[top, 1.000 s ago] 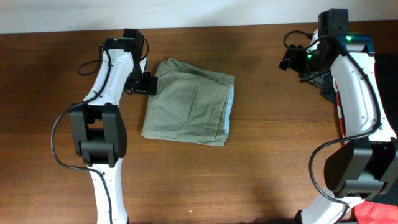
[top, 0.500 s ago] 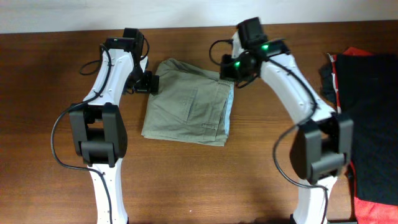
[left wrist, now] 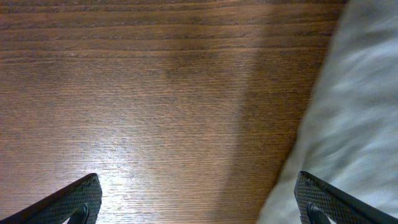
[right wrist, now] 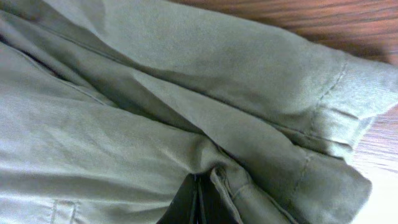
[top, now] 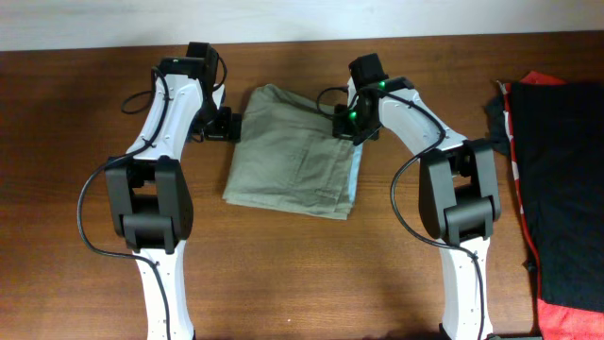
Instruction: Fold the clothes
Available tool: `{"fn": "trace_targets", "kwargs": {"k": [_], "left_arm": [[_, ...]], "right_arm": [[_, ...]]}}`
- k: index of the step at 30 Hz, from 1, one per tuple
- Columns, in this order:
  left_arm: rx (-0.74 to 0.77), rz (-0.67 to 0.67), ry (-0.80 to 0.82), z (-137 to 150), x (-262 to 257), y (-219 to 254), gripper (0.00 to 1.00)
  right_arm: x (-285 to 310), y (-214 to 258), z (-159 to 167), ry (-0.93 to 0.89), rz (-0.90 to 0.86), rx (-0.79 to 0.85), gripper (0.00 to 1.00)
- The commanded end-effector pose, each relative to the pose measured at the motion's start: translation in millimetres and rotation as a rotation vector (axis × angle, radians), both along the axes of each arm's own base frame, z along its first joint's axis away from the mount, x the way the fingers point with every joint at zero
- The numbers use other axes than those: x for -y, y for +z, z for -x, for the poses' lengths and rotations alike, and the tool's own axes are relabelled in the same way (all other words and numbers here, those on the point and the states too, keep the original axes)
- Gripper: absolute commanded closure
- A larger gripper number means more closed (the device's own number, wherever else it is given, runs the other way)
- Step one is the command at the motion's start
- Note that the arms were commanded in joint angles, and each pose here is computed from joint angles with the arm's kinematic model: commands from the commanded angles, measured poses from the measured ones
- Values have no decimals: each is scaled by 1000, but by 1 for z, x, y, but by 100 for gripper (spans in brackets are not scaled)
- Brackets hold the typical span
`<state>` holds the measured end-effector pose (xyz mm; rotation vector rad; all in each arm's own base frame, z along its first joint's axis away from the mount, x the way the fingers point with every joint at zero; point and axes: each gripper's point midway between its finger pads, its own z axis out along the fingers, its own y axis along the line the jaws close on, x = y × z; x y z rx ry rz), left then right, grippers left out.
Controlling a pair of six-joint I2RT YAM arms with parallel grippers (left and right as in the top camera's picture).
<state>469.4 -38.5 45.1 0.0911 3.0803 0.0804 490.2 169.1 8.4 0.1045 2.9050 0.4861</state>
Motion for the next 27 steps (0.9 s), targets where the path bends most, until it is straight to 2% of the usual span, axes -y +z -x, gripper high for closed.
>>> {"fn": "trace_targets", "kwargs": {"k": [1, 6, 10, 11, 12, 14, 15, 16, 18, 23, 27], "left_arm": [[-7, 11, -3, 0, 2, -6, 1], [16, 22, -4, -6, 4, -3, 1], [57, 150, -25, -14, 27, 27, 1], [79, 190, -43, -18, 34, 38, 5], [108, 236, -76, -22, 44, 50, 20], [163, 321, -130, -31, 65, 69, 93], [177, 353, -146, -33, 74, 72, 99], [182, 367, -158, -33, 81, 73, 99], [168, 368, -181, -31, 94, 67, 99], [91, 416, -280, -8, 151, 44, 99], [81, 421, -342, -6, 184, 20, 99]], "right_arm": [[56, 2, -11, -59, 258, 34, 96], [50, 67, -16, 3, 273, 75, 96], [42, 121, -9, 16, 222, 85, 93], [36, 133, -4, 29, 187, 74, 91], [30, 140, 2, 58, 151, 61, 85], [8, 145, 22, 183, 36, 13, 69], [2, 141, 30, 223, 9, -15, 69], [1, 136, 36, 231, 13, -42, 71], [-1, 122, 47, 242, 27, -98, 96], [-5, 81, 77, 198, 39, -256, 96], [-24, 54, 93, 218, -38, -311, 96]]}}
